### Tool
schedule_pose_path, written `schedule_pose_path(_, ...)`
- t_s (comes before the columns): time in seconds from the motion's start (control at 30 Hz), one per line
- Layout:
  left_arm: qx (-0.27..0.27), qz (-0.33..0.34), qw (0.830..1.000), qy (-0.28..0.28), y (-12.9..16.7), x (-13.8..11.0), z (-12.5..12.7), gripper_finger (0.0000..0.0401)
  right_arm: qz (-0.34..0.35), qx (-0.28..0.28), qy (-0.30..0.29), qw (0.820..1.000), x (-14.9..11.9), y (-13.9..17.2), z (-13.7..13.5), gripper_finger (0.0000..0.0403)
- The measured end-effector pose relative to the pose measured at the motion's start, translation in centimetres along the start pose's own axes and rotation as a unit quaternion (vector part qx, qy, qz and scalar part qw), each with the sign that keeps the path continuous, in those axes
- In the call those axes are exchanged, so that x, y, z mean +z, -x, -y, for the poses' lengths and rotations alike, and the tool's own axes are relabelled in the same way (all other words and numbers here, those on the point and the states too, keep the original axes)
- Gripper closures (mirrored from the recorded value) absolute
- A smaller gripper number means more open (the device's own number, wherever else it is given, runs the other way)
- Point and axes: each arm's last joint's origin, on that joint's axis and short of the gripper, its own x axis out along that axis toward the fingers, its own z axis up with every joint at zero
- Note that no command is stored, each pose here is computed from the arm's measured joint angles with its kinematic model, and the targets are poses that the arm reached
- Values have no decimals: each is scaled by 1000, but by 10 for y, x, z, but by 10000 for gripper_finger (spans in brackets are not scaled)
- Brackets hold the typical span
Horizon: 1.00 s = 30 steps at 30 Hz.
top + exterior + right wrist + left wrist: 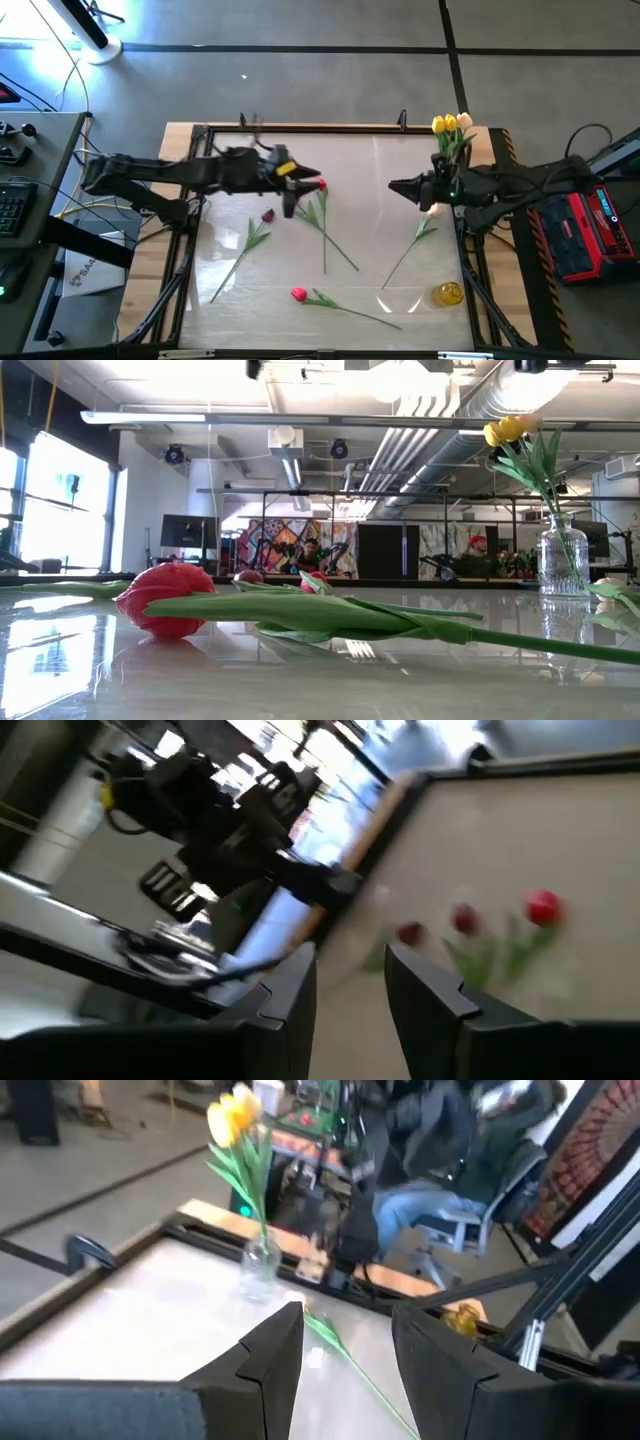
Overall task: Sort flowers into vase by color
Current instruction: Put the white tulip into the transparent vase
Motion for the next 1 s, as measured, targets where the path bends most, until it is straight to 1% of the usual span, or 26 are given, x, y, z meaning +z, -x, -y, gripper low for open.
schedule_pose_path(0.13,-20,-7,1000,16,-32,-16,2,257,-43,-71,7,996,9,5,-10,293)
schedule_pose_path(0.3,-21,-15,998,55,-63,-38,2,257,-86,-137,7,987,13,6,-17,293)
schedule_pose_path(0.43,-39,-26,996,76,-84,-55,2,257,-114,-181,-1,977,14,8,-18,293)
schedule_pose_path(0.53,-48,-36,994,87,-98,-70,5,257,-140,-198,-12,970,11,7,-18,293)
schedule_pose_path(0.67,-54,-25,994,91,-116,-90,8,257,-171,-213,-16,962,4,4,-17,293)
schedule_pose_path(0.77,-48,-18,994,96,-138,-107,7,257,-181,-231,-21,956,0,2,-16,293)
schedule_pose_path(0.83,-48,-20,994,97,-154,-114,8,257,-188,-241,-26,952,-2,3,-15,293)
schedule_pose_path(0.9,-52,-19,994,93,-169,-118,12,257,-194,-249,-28,949,-5,4,-14,293)
schedule_pose_path(1.0,-55,-24,996,69,-192,-129,19,256,-203,-254,-30,945,-7,8,-14,293)
